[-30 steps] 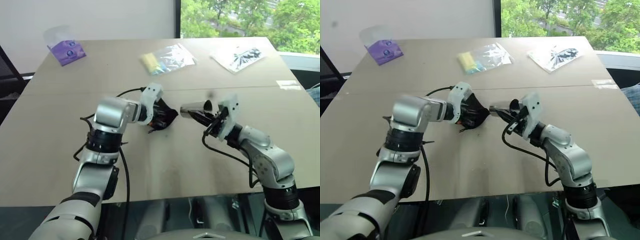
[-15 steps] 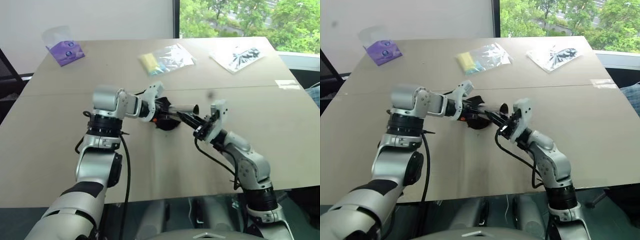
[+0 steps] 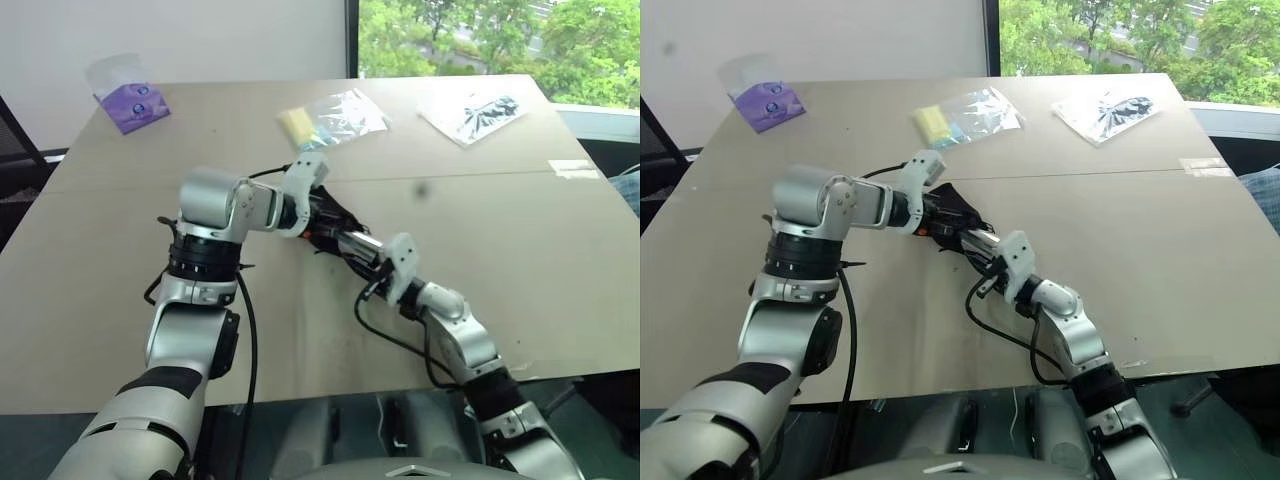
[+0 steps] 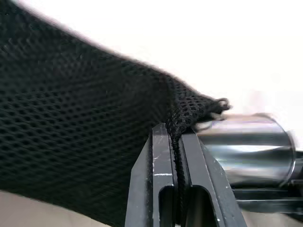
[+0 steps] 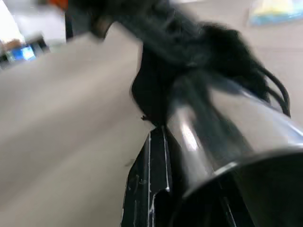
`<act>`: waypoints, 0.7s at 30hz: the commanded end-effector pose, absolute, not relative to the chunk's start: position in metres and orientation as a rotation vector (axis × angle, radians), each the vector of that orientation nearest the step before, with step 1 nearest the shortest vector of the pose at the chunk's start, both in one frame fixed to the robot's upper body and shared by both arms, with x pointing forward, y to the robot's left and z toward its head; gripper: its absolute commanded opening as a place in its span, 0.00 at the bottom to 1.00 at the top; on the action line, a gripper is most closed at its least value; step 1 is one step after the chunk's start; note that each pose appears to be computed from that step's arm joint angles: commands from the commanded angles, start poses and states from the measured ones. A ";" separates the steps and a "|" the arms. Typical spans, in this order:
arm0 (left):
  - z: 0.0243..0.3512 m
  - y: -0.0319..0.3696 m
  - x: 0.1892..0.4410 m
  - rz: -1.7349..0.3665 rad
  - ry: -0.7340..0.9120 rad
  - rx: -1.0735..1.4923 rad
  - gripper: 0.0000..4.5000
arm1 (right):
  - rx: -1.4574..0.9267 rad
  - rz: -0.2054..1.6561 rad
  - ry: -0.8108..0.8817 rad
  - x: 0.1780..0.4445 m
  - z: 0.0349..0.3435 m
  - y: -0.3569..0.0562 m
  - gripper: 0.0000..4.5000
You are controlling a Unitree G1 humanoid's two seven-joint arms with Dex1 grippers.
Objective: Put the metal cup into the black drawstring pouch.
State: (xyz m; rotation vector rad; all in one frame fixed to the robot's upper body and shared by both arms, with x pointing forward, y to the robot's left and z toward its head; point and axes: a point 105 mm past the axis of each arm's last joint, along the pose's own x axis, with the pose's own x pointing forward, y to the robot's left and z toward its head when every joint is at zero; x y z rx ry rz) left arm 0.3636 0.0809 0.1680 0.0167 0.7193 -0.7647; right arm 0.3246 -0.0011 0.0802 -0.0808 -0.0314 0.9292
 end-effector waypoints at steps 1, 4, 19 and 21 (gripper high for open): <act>0.194 0.066 0.356 -0.839 0.613 0.077 0.00 | -0.123 0.934 0.043 0.324 0.057 0.004 0.02; 0.198 0.062 0.345 -0.881 0.613 0.102 0.00 | -0.041 0.930 0.004 0.333 0.072 0.013 0.02; 0.205 0.052 0.330 -0.875 0.530 0.050 0.00 | -0.344 1.044 -0.314 0.348 0.136 0.069 0.02; 0.212 0.048 0.331 -0.878 0.500 0.030 0.00 | -0.179 1.010 -0.295 0.355 0.145 0.071 0.02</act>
